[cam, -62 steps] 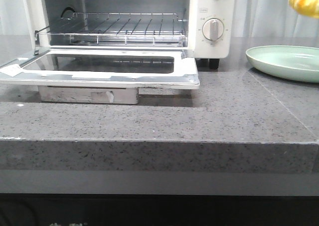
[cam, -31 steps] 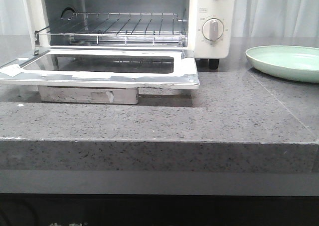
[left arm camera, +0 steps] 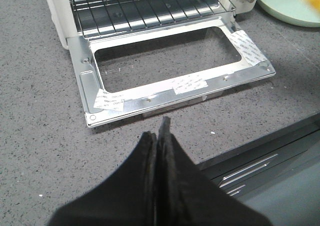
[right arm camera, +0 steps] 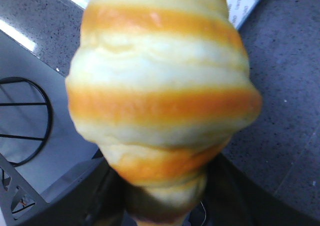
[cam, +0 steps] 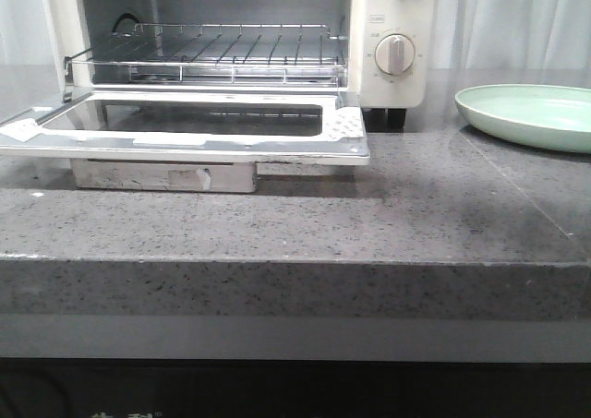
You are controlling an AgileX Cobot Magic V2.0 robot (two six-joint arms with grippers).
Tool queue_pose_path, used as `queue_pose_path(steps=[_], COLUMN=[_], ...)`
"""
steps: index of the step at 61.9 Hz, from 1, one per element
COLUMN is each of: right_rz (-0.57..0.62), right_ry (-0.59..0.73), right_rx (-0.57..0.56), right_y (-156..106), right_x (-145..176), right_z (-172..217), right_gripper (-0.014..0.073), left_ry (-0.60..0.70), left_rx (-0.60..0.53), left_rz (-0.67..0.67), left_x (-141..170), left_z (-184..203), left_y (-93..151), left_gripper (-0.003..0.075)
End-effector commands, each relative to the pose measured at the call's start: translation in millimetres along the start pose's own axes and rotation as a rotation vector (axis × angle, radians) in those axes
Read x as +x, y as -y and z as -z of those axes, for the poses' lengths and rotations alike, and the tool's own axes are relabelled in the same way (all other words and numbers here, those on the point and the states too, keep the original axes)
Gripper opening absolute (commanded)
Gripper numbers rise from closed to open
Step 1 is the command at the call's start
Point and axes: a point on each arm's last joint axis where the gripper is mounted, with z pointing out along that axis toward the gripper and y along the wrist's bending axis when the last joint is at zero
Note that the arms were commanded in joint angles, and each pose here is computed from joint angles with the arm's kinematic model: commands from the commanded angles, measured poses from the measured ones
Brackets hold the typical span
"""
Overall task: Put bread in oven
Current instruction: 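Lift the croissant with the right gripper and carry it into the oven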
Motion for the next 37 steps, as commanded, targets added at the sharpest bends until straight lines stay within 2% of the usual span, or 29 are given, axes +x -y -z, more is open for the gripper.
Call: queue_pose_path(steps=[1,15,37], right_rz=[0.01,0.059,0.007], right_ry=[0.083,0.098,0.174], right_rx=[0.031,0.159,0.315], right_y=[-13.0,-40.2,-45.7], right_x=[-21.3,-67.4,-142.7], right_z=[-5.0,-38.3,-81.2], right_gripper=[0.0204,0.0204,0.0204], left_ry=[0.089,0.089,0.089], left_rx=[0.011,0.011,0.011], left_rz=[0.018,0.018,0.018], left_x=[-12.2,-12.2,-12.2], left_z=[5.4,5.4,5.4], left_y=[0.8,0.8,0.8], left_gripper=[-0.0018,-0.0018,-0.0018])
